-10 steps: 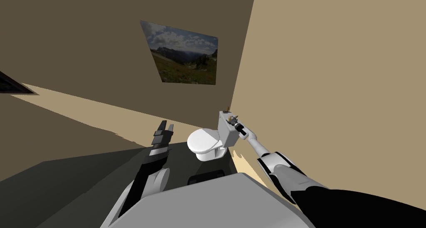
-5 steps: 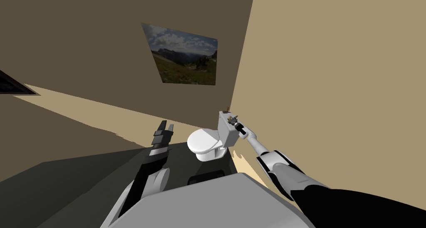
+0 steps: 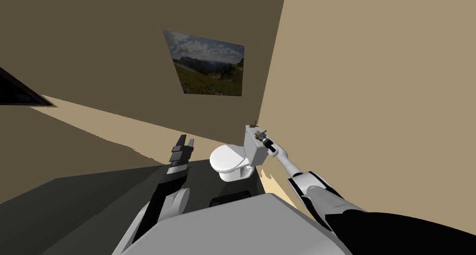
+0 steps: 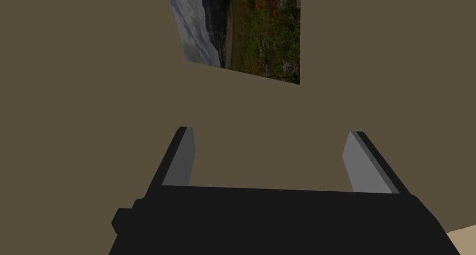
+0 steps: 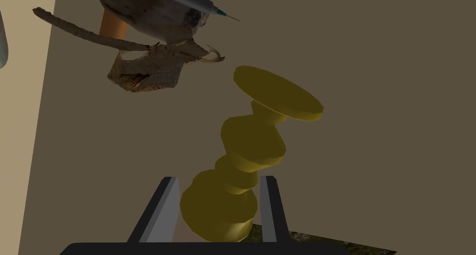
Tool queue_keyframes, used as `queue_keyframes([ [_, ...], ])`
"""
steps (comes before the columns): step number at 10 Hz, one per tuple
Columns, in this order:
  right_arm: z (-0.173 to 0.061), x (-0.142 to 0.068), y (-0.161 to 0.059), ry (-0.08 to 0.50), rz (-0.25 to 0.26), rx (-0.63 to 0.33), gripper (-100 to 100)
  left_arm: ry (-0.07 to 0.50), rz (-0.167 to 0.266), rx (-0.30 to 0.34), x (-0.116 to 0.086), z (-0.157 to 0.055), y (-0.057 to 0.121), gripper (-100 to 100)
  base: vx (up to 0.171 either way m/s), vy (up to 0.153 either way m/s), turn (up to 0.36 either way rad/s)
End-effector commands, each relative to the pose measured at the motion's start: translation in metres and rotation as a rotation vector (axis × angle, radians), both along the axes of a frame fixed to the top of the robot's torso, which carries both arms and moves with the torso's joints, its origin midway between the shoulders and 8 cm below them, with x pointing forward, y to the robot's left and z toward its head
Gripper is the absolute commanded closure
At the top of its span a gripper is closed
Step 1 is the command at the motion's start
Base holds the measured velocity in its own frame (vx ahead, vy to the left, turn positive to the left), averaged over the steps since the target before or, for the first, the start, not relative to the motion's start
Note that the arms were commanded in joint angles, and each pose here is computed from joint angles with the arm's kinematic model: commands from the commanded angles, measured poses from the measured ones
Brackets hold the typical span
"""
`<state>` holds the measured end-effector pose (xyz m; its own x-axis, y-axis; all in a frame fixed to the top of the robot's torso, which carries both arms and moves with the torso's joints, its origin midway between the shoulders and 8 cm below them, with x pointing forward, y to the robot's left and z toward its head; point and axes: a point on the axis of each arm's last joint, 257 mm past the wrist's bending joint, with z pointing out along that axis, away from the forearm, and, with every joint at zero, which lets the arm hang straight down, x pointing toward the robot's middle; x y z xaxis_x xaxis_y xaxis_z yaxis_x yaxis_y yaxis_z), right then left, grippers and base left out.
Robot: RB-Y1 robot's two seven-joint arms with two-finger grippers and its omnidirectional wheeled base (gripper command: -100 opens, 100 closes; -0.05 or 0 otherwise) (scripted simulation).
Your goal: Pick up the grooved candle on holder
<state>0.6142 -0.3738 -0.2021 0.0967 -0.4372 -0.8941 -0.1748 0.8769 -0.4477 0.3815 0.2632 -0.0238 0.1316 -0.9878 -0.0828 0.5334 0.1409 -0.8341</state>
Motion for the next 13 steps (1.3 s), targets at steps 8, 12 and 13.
queue_keyframes([
  [8,-0.016,-0.054,-0.010,0.009,-0.035,0.028,100,0.000,0.000,0.000,0.000,0.000,0.000,0,0.038,-0.014,0.059],
  [12,-0.018,-0.076,-0.014,0.008,-0.048,0.029,100,0.000,0.000,0.000,0.000,0.000,0.000,0,0.030,-0.012,0.041],
  [13,-0.017,-0.084,-0.025,0.009,-0.076,0.032,100,0.000,0.000,0.000,0.000,0.000,0.000,0,0.035,-0.014,0.107],
])
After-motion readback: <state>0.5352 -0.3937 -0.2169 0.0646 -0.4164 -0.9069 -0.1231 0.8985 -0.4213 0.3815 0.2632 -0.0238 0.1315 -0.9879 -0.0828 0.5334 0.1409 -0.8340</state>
